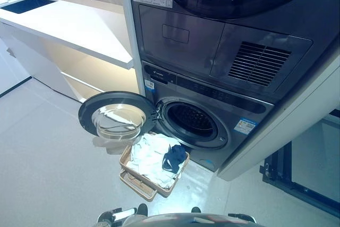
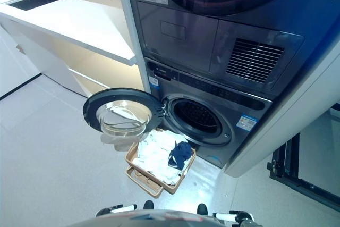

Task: Put the clothes in the basket into the washing machine.

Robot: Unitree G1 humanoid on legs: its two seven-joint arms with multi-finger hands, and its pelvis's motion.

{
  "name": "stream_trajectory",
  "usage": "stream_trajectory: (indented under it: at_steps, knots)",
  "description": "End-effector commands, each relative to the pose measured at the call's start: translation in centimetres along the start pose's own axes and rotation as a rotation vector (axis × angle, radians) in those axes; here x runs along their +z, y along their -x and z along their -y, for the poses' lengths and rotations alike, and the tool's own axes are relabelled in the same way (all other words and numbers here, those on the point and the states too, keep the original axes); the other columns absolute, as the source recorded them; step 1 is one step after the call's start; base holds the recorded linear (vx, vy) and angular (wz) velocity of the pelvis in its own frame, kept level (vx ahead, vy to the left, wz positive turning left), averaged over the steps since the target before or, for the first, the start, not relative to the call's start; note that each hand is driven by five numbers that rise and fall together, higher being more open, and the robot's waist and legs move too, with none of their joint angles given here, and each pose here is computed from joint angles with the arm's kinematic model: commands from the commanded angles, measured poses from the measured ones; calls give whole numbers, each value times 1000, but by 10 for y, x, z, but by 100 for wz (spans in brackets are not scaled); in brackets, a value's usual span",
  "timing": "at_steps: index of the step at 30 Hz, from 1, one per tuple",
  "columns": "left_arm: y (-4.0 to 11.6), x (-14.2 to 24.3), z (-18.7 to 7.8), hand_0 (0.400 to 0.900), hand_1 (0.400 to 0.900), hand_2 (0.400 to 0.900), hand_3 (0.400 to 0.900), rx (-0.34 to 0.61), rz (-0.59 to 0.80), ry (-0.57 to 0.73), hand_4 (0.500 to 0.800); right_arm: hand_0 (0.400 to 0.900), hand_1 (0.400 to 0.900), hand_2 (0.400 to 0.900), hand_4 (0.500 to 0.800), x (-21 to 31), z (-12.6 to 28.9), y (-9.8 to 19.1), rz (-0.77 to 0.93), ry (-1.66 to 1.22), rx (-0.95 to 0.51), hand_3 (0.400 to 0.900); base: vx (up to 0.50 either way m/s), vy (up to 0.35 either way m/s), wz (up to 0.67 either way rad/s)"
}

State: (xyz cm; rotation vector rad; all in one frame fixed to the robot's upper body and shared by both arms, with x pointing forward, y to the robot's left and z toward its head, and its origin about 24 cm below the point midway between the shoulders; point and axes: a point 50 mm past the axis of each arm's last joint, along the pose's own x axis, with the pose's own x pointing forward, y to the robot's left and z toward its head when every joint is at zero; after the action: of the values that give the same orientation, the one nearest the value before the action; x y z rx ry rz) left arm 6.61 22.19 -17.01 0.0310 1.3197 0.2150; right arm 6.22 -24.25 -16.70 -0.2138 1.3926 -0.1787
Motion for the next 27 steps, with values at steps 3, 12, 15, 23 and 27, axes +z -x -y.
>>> stream_trajectory:
  at_steps: [3, 12, 15, 23, 27]
  knots:
    - [-2, 20, 3, 900, 900, 900, 900, 11, 53, 0, 800, 900, 900, 900, 800, 14, 10, 0, 32, 46, -24, 900, 0, 0, 0]
    - [-1, 23, -3, 900, 900, 900, 900, 25, 60, 11, 800, 900, 900, 900, 800, 37, 33, 1, 89, 241, -95, 900, -2, -2, 2]
    - [-1, 33, -6, 900, 900, 900, 900, 29, 92, -1, 800, 900, 900, 900, 800, 85, 53, 9, 214, 469, -174, 900, -36, -9, 6]
    - [-1, 51, -1, 900, 900, 900, 900, 16, 149, 37, 800, 900, 900, 900, 800, 182, 67, 41, 459, 852, -323, 900, -83, -12, 5]
    - [0, 60, 1, 900, 900, 900, 900, 14, 180, 68, 800, 900, 900, 900, 800, 227, 60, 64, 596, 959, -386, 900, -119, -5, 3]
